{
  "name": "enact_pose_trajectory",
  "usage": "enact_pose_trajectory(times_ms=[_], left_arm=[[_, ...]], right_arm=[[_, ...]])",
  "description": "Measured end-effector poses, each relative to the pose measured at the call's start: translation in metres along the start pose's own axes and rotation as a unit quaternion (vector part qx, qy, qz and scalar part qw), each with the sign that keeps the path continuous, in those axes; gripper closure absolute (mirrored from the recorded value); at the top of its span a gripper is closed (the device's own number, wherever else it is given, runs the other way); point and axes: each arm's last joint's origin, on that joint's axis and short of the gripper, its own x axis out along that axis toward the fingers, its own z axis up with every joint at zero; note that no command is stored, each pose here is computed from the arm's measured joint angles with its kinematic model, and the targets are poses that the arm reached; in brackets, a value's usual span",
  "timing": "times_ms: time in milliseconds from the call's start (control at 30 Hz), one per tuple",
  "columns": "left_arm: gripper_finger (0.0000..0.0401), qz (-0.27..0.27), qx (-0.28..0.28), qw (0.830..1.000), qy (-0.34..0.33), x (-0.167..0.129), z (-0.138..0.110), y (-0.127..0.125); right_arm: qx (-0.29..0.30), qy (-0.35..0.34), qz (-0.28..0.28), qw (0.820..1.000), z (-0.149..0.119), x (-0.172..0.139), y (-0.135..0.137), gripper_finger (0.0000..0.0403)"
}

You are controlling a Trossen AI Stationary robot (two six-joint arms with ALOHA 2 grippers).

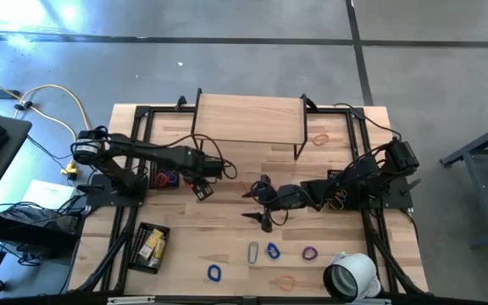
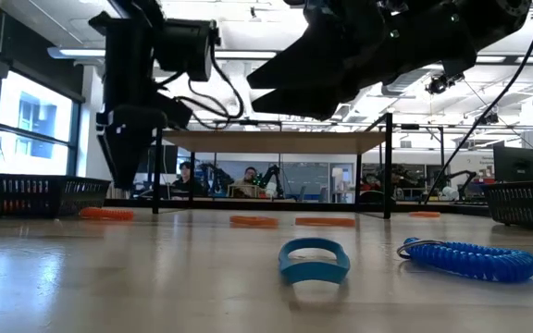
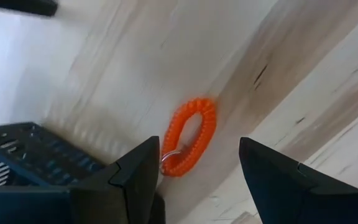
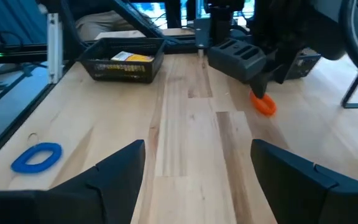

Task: Pick & Place Office Desk Supplies
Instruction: Put the orange spring keychain into the top left black bin

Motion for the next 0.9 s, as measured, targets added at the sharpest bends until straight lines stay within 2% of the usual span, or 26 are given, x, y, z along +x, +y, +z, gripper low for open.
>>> enact_pose_trajectory(times_ms=[167,300,900], left_arm=[[0.019,-0.002,0.001,1.0,-0.001,0.008,-0.002,0.002],[0.019,-0.024,0.001,1.0,-0.003,0.016,-0.002,0.004],[0.019,-0.029,-0.012,0.999,-0.004,0.042,-0.015,0.011]], right_arm=[[0.004,0.001,0.001,1.0,0.0,0.0,0.0,0.0121],[0.004,0.001,0.001,1.0,0.0,0.0,0.0,0.0121],[0.004,0.002,0.0,1.0,0.0,0.0,0.0,0.0121]])
